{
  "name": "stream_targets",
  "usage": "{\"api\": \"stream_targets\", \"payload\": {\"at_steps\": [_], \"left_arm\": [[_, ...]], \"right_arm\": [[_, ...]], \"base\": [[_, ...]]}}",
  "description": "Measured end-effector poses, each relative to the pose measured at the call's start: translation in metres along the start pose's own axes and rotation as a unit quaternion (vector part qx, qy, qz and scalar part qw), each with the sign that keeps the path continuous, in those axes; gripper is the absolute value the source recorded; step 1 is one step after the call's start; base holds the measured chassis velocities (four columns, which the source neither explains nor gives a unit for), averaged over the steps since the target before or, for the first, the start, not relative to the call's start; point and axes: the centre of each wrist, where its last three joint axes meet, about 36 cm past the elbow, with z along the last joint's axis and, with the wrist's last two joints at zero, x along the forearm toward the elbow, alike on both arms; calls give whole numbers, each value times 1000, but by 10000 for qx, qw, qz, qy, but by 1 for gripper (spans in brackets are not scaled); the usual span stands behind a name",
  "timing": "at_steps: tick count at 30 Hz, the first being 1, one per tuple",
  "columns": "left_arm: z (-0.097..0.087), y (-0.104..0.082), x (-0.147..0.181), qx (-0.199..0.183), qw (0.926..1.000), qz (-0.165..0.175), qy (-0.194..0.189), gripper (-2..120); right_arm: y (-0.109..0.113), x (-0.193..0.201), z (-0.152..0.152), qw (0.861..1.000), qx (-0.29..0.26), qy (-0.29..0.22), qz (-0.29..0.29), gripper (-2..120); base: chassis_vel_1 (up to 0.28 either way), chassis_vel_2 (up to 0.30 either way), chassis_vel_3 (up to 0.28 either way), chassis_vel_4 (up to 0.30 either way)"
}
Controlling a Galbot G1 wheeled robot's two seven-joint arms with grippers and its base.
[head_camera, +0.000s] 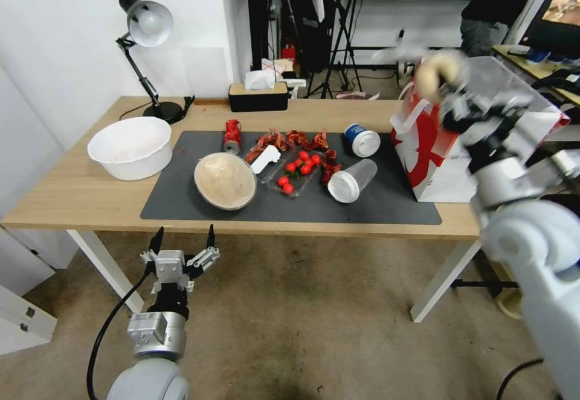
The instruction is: Pick up the trash from the table and place it into the takeout bag.
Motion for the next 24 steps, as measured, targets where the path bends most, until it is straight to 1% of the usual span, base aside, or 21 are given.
{"api": "stream_targets", "payload": {"at_steps": [1, 2, 5, 10, 12, 14, 15, 17, 19, 21, 23, 24], "left_arm": [[0, 0, 0, 0, 10000, -1, 3, 100], [0, 0, 0, 0, 10000, -1, 3, 100], [0, 0, 0, 1, 10000, 3, 5, 100], [0, 1, 0, -14, 10000, 12, 19, 100], [0, 1, 1, -17, 10000, 13, 24, 100], [-1, 1, 1, -11, 10000, 11, 22, 100], [-1, 1, 1, -11, 10000, 11, 22, 100], [-1, 1, 1, -8, 10000, 19, 25, 100], [-1, 1, 1, -8, 10000, 21, 26, 100], [0, 0, 2, -6, 10000, 28, 35, 100], [0, 0, 2, -6, 10000, 30, 36, 100], [0, 0, 2, -7, 10000, 34, 40, 100]], "right_arm": [[-5, -5, 0, 9999, 50, 34, 128, 4], [-5, -5, 0, 9999, 50, 34, 128, 4], [-18, -14, 1, 9986, 194, 132, 470, 4], [-27, -19, 2, 9970, 302, 179, 693, 4], [-32, -21, 2, 9951, 357, 260, 884, 4], [-35, -21, 1, 9928, 454, 396, 1039, 10], [-35, -21, 1, 9928, 454, 396, 1039, 10], [-39, -20, 1, 9892, 667, 509, 1204, 20], [-39, -20, 1, 9888, 682, 518, 1219, 22], [-40, -20, 0, 9867, 759, 587, 1311, 32], [-40, -20, 0, 9862, 773, 604, 1333, 34], [-40, -20, 0, 9851, 802, 636, 1382, 43]], "base": [[0, 0, 0, 0], [0, 0, 0, 0], [0, 0, 0, 0], [0, 0, 0, 0], [0, 0, 0, 0], [0, 0, 0, 0], [0, 0, 0, 0], [0, 0, 0, 0], [0, 0, 0, 0], [0, 0, 0, 0], [0, 0, 0, 0], [0, 0, 0, 0]]}}
